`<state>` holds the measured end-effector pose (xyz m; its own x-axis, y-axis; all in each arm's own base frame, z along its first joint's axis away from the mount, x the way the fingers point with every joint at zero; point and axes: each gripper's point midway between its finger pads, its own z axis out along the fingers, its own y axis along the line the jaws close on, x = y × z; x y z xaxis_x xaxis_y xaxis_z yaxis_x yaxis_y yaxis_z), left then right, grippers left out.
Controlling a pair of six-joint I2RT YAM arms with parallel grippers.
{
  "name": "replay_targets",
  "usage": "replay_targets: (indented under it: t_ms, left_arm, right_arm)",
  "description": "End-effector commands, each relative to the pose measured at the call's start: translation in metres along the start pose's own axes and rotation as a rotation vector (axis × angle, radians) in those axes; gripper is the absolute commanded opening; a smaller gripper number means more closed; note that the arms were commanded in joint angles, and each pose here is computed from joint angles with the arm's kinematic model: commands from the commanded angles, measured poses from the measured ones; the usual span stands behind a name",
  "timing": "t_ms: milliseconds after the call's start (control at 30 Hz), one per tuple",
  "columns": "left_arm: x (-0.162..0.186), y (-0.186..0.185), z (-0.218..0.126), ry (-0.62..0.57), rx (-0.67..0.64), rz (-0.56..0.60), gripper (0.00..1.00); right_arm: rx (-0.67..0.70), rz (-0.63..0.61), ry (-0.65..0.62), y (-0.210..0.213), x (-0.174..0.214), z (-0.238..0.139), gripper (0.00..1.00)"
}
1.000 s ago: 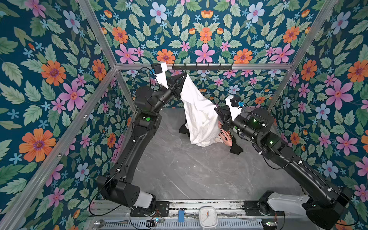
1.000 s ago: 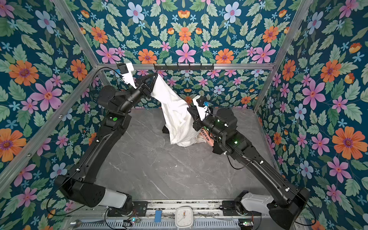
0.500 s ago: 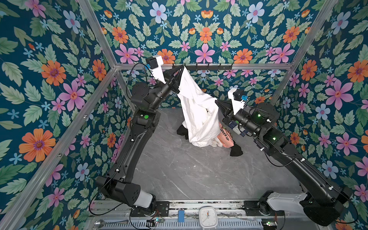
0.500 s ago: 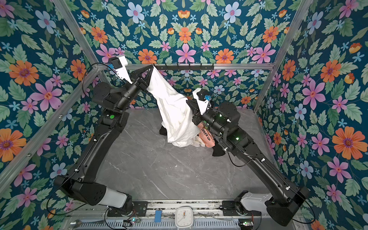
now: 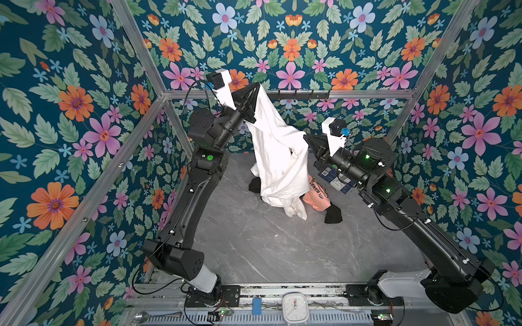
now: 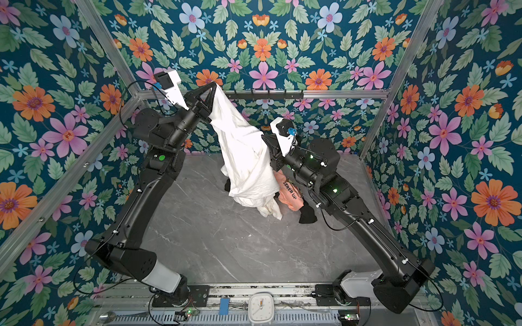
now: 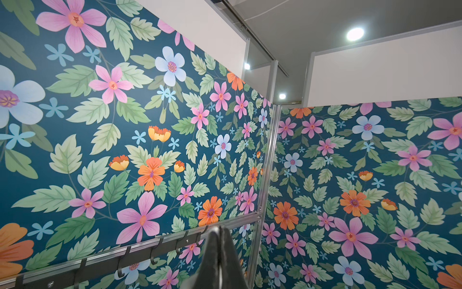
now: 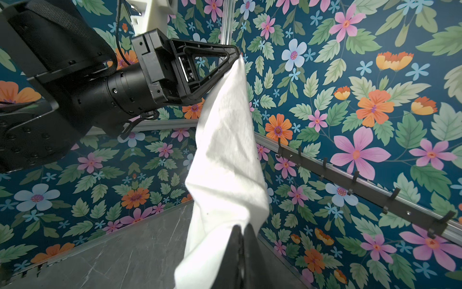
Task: Pick out a specific cloth from the pile
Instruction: 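Lift the white cloth higher with both grippers, clearing it from the pile, then carry the white cloth toward the robot's left side and lower it onto the table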
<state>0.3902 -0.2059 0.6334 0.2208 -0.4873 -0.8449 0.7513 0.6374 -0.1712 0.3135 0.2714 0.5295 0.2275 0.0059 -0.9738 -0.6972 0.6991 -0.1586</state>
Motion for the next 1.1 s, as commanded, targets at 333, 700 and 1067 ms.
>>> replay_targets:
  t_ms: [333,700,1067]
  left_arm:
    - [-0.026,-0.014,0.011,-0.009,0.045,-0.017,0.00]
    - [-0.053,-0.038,-0.016,-0.019,0.055,-0.007,0.00]
    - [-0.078,-0.052,-0.053,-0.019,-0.019,0.061,0.00]
  right_arm:
    - [-0.034,-0.006,-0.089,0.008,-0.037,-0.007,0.00]
    - [-0.101,-0.015,-0.083,0.035,-0.044,-0.012,0.00]
    - [-0.225,-0.024,-0.099,0.097,-0.056,-0.012,0.00]
